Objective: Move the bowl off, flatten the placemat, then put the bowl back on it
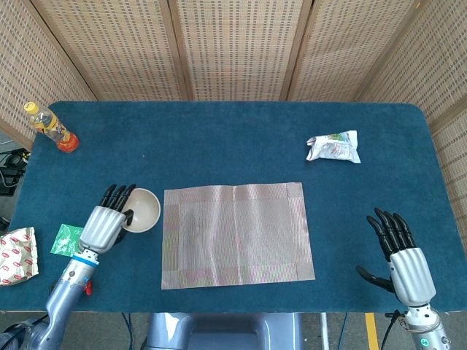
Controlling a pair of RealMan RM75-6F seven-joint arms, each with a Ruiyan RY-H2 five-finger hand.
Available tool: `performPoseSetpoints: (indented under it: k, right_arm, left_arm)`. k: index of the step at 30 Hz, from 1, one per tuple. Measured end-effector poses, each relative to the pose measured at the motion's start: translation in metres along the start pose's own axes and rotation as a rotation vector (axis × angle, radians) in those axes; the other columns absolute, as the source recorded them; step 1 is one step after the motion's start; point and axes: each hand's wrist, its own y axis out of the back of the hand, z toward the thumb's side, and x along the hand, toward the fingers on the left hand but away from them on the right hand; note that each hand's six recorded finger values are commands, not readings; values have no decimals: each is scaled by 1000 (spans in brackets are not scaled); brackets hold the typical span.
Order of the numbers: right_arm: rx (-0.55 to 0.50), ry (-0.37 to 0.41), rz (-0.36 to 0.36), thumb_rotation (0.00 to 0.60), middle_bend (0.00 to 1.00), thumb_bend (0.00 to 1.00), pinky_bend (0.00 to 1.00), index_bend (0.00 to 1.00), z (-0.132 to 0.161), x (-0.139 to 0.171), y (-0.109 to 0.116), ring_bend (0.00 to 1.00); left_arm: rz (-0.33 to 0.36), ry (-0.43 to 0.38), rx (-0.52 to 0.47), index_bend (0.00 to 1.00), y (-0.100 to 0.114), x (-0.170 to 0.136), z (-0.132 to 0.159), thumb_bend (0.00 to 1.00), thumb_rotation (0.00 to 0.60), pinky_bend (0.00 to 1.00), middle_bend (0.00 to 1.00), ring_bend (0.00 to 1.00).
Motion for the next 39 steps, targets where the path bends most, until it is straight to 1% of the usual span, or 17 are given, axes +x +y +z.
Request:
performPoseSetpoints:
  k: [4,11,14,20,25,33,36,38,39]
  right_arm:
    - [-4,-18,-6,600,0,144,0,30,-5,-2,2,0]
    - [-19,-65,-10,600,0,143,0,31,-20,-8,6,0]
    - [-25,-82,-9,600,0,144,0,31,-26,-10,7,0]
    - [-30,-100,-15,600,0,144,0,31,-33,-12,10,0]
    - [-35,-108,-13,600,0,144,0,31,-36,-13,10,0]
    - [-35,-103,-9,600,0,143,0,31,-34,-12,8,0]
    - [-36,-102,-9,600,0,144,0,31,-33,-12,8,0]
    - [-36,-101,-8,600,0,144,0,32,-33,-12,8,0]
    - [-37,-100,-7,600,0,144,0,31,-33,-12,8,0]
  left_arm:
    - [15,-76,-1,672,10,16,38,475,600,0,0,0]
    - [-9,-194,2,668,7,43,112,475,600,0,0,0]
    - [-19,-229,-3,664,4,51,137,474,600,0,0,0]
    - [-33,-287,2,665,-1,60,173,474,600,0,0,0]
    - [-61,-310,28,667,-10,60,184,473,600,0,0,0]
    - [-103,-321,43,663,-26,55,189,473,600,0,0,0]
    - [-110,-325,50,643,-29,53,189,468,600,0,0,0]
    - [-117,-323,54,613,-32,51,188,458,600,0,0,0]
    - [-119,-322,55,582,-32,51,188,440,600,0,0,0]
